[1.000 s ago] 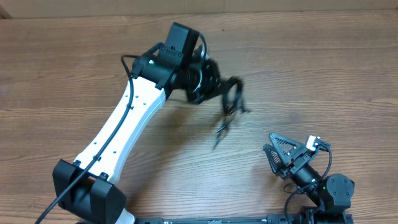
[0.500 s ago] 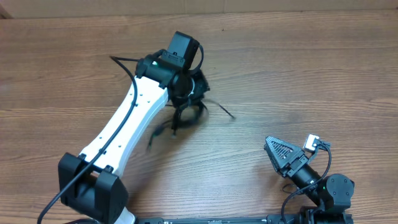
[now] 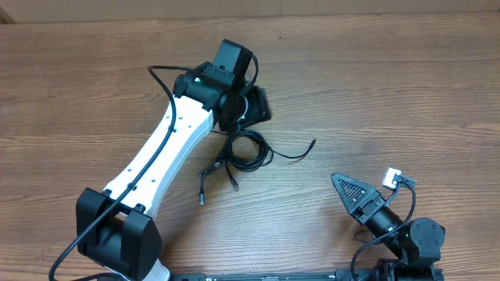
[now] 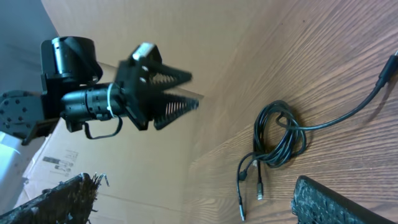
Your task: Untangle cables
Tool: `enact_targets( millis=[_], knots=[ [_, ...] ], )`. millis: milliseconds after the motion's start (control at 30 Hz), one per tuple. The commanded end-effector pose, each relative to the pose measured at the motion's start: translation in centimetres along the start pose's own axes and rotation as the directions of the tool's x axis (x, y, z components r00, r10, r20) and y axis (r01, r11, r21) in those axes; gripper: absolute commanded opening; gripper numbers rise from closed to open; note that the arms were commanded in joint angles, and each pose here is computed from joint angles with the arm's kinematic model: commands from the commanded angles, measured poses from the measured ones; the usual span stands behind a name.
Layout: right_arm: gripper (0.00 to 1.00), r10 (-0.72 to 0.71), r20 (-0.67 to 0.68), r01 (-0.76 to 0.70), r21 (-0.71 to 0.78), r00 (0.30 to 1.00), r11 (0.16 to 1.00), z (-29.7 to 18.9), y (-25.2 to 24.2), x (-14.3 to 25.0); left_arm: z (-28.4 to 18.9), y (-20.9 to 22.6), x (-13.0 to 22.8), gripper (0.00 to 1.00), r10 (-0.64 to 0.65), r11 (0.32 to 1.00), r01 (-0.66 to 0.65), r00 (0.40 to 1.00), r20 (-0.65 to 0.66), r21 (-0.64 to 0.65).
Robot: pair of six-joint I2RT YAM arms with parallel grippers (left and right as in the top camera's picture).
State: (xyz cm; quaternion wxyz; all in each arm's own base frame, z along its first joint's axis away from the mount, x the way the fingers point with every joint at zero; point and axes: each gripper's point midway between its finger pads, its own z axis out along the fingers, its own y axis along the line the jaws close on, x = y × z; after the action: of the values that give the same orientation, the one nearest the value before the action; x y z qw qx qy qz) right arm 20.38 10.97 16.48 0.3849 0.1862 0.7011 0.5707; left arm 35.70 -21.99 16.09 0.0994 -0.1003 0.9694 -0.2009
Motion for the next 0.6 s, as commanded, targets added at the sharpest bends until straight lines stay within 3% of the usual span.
enact_targets(
  millis=[0,100,200,400,567],
  knots=[
    [1.0,-0.061,0.001,0.061,-0.001,0.998,0.998,0.0,0.5,-0.1,0.1,4.5,-1.2,0.63,0.062,0.969,-0.039,0.994,0.089,-0.243],
    [1.0,-0.076,-0.006,0.076,0.014,0.997,0.997,0.1,0.0,-0.1,0.7,6.0,-0.5,0.62,0.052,0.956,-0.028,0.996,0.074,-0.292],
    [1.0,-0.052,-0.023,0.053,0.047,0.998,0.997,0.3,-0.9,0.1,2.2,7.9,0.1,0.67,0.005,0.94,0.026,0.996,0.091,-0.341],
    [1.0,0.035,-0.056,-0.027,0.13,0.998,0.991,0.7,-3.1,0.5,5.2,10.6,-0.3,0.66,0.164,0.909,-0.106,0.98,0.114,-0.402],
    [1.0,0.097,-0.069,-0.082,0.192,0.993,0.978,0.9,-4.7,0.9,7.2,12.0,0.6,0.66,0.181,0.908,-0.124,0.977,0.108,-0.401]
  ],
)
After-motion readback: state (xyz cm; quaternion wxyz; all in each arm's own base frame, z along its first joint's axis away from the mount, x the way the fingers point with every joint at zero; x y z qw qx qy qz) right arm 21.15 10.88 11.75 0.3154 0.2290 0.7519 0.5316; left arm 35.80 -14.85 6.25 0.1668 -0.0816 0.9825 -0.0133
